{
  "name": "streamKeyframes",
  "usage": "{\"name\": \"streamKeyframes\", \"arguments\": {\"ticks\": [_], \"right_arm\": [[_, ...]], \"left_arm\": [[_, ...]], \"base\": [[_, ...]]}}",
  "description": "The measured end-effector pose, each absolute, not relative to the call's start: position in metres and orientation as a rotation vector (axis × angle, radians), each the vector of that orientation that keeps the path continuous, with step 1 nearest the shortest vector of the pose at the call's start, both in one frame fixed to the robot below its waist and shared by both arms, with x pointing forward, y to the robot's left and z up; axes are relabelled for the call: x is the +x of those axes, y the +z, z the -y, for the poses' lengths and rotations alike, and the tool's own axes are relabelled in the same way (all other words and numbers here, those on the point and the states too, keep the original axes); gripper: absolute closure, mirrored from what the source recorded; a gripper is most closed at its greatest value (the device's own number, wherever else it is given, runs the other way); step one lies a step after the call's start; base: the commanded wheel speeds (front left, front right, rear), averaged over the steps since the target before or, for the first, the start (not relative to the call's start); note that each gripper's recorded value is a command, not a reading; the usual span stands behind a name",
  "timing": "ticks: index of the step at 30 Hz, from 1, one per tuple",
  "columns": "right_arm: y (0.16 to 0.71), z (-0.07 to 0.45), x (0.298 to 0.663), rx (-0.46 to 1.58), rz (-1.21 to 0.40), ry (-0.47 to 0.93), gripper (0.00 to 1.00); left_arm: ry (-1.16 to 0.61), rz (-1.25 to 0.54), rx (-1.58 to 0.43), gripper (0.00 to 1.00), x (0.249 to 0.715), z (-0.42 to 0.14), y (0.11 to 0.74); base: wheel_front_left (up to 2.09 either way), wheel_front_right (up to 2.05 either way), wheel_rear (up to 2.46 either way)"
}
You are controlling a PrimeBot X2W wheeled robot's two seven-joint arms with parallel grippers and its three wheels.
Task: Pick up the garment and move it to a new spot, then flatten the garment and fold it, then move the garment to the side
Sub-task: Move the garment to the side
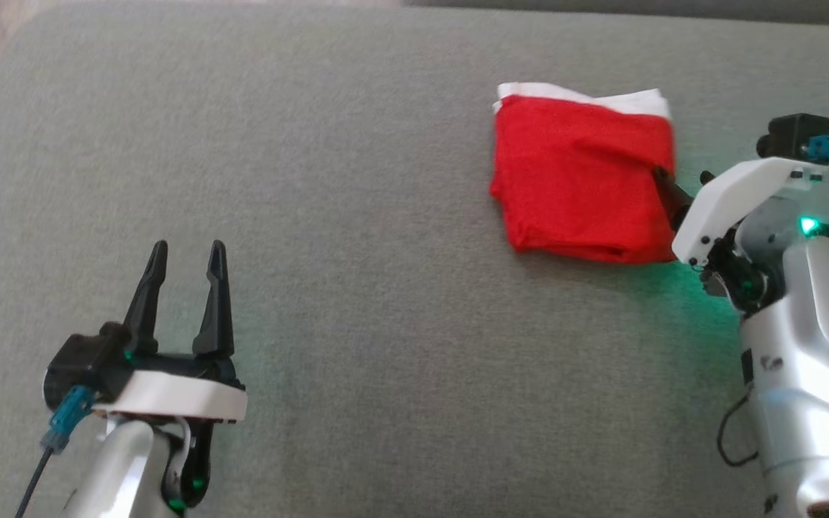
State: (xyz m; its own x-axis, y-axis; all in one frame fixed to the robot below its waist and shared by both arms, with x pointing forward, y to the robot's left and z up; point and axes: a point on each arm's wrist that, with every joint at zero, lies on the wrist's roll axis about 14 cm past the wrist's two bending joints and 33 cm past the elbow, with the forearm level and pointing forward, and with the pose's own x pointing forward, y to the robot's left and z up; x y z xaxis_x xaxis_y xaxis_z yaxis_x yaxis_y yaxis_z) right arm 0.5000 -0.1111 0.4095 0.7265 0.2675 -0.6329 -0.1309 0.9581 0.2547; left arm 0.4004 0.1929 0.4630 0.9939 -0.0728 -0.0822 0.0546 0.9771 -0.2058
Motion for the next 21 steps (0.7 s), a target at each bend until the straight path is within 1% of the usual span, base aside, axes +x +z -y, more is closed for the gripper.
{"name": "streamKeyframes", "arguments": {"ticks": [6,7,8,9,12,15,21], "right_arm": [[0.383,0.102,0.510,0.209,-0.813,0.216,0.00],[0.380,0.099,0.509,0.208,-0.827,0.223,0.27],[0.379,0.096,0.509,0.206,-0.836,0.232,0.73],[0.379,0.093,0.508,0.205,-0.840,0.244,1.00],[0.384,0.083,0.507,0.160,-0.833,0.288,1.00],[0.392,0.083,0.505,0.059,-0.808,0.326,1.00],[0.430,0.111,0.501,-0.182,-0.755,0.390,1.00]], "left_arm": [[-0.049,-0.108,-0.195,0.00,0.404,-0.198,0.455],[-0.049,-0.106,-0.196,0.00,0.405,-0.198,0.455],[-0.052,-0.104,-0.198,0.00,0.406,-0.197,0.455],[-0.055,-0.105,-0.200,0.00,0.407,-0.195,0.455],[-0.068,-0.113,-0.202,0.00,0.408,-0.190,0.452],[-0.095,-0.111,-0.208,0.00,0.411,-0.182,0.453],[-0.159,-0.088,-0.219,0.00,0.421,-0.159,0.460]], "base": [[0.00,0.00,0.00],[0.00,0.00,0.00],[0.00,0.00,0.00],[0.00,0.00,0.00],[0.00,0.00,0.00],[0.00,0.00,0.00],[0.00,0.00,0.00]]}}
